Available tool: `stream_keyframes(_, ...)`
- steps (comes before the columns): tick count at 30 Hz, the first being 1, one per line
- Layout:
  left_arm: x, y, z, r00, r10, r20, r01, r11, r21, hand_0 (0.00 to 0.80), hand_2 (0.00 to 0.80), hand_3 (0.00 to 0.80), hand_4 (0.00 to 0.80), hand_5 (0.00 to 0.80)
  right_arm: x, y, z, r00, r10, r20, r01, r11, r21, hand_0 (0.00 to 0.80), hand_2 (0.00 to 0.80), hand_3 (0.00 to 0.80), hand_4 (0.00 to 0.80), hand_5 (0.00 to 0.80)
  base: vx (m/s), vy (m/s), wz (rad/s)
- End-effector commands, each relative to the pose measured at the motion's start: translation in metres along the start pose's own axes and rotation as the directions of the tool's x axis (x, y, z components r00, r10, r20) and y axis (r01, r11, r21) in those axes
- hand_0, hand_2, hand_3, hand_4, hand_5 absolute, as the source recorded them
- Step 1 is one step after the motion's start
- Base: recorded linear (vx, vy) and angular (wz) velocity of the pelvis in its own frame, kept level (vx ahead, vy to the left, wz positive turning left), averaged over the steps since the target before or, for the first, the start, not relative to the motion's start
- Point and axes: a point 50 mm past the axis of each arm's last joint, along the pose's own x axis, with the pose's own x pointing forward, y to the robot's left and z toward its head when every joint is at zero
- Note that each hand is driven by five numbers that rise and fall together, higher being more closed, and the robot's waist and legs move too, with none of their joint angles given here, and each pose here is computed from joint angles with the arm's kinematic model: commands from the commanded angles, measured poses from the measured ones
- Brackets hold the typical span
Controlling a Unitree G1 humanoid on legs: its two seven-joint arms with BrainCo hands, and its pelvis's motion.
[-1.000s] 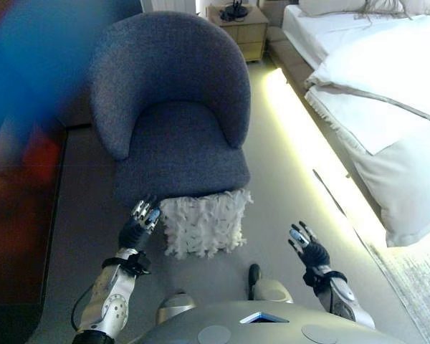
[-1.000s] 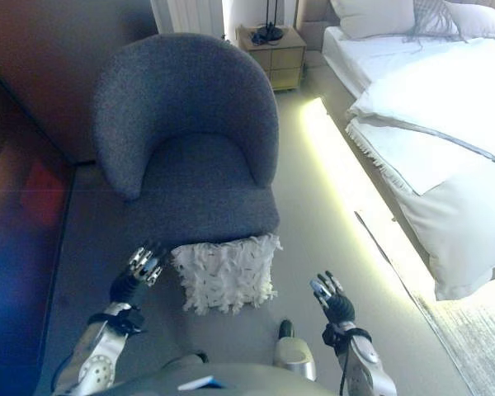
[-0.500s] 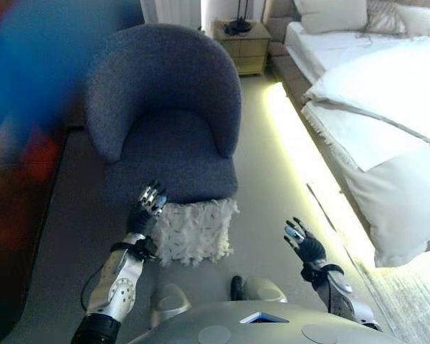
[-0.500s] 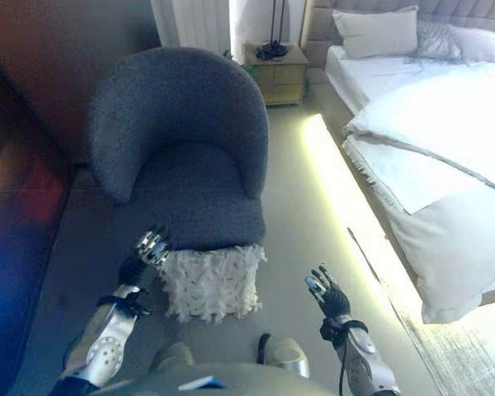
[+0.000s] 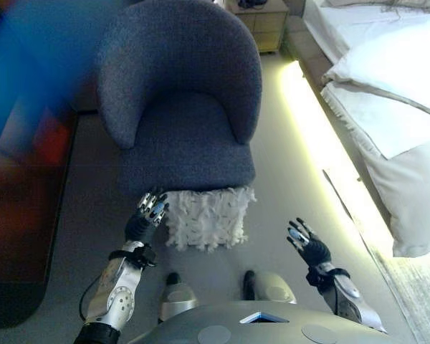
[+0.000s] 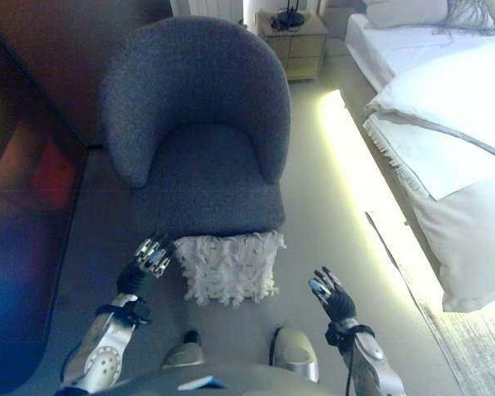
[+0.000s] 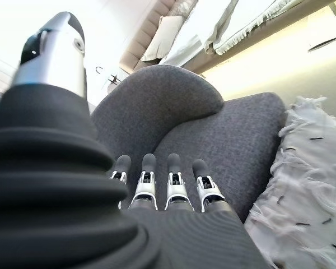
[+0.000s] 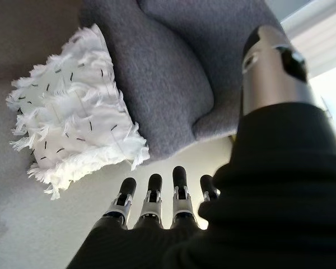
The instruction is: Pick up the cushion and take it to the sofa
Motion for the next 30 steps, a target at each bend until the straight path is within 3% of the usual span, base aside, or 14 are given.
stream_keyframes(1, 0.007, -0.012, 0.023, 0.992, -0.104, 0.069, 0.095, 0.987, 0.126, 0.0, 0.0, 0.0, 0.0, 0.0, 0.01, 0.012, 0.025, 0.991, -0.005, 0.135, 0.005, 1.0, -0.001, 0.0, 0.0, 0.0, 0.0, 0.0, 0.225, 0.243, 0.13)
stream_keyframes(4, 0.006, -0.011, 0.025, 0.992, -0.118, 0.039, 0.103, 0.959, 0.265, 0.0, 0.0, 0.0, 0.0, 0.0, 0.011, 0.017, 0.023, 0.991, 0.011, 0.133, -0.011, 1.0, 0.0, 0.0, 0.0, 0.0, 0.0, 0.0, 0.226, 0.241, 0.04)
stream_keyframes(8, 0.004, 0.012, 0.018, 1.0, -0.008, -0.026, 0.016, 0.946, 0.325, 0.0, 0.0, 0.0, 0.0, 0.0, 0.01, 0.016, 0.009, 0.996, 0.026, 0.082, -0.021, 0.998, -0.065, 0.0, 0.0, 0.0, 0.0, 0.0, 0.251, 0.235, -0.45)
stream_keyframes(12, 0.014, 0.023, 0.024, 0.997, 0.076, 0.016, -0.077, 0.933, 0.352, 0.0, 0.0, 0.0, 0.0, 0.0, 0.022, 0.023, 0.017, 0.994, 0.069, 0.082, -0.057, 0.989, -0.139, 0.0, 0.0, 0.0, 0.0, 0.0, 0.023, -0.105, -0.46)
stream_keyframes(16, 0.034, 0.019, 0.037, 0.996, 0.06, 0.073, -0.086, 0.898, 0.432, 0.0, 0.0, 0.0, 0.0, 0.0, 0.042, 0.038, 0.033, 0.986, 0.117, 0.119, -0.1, 0.985, -0.142, 0.0, 0.0, 0.0, 0.0, 0.0, -0.045, -0.187, -0.2)
stream_keyframes(21, 0.034, 0.018, 0.031, 0.994, 0.083, 0.067, -0.103, 0.908, 0.407, 0.0, 0.0, 0.0, 0.0, 0.0, 0.039, 0.035, 0.032, 0.989, 0.117, 0.091, -0.102, 0.984, -0.149, 0.0, 0.0, 0.0, 0.0, 0.0, 0.144, -0.126, 0.31)
stream_keyframes(30, 0.008, 0.028, -0.004, 0.993, 0.118, -0.019, -0.105, 0.941, 0.322, 0.0, 0.0, 0.0, 0.0, 0.0, 0.025, 0.022, 0.017, 0.996, 0.079, 0.049, -0.075, 0.993, -0.086, 0.0, 0.0, 0.0, 0.0, 0.0, 0.151, 0.002, 0.14)
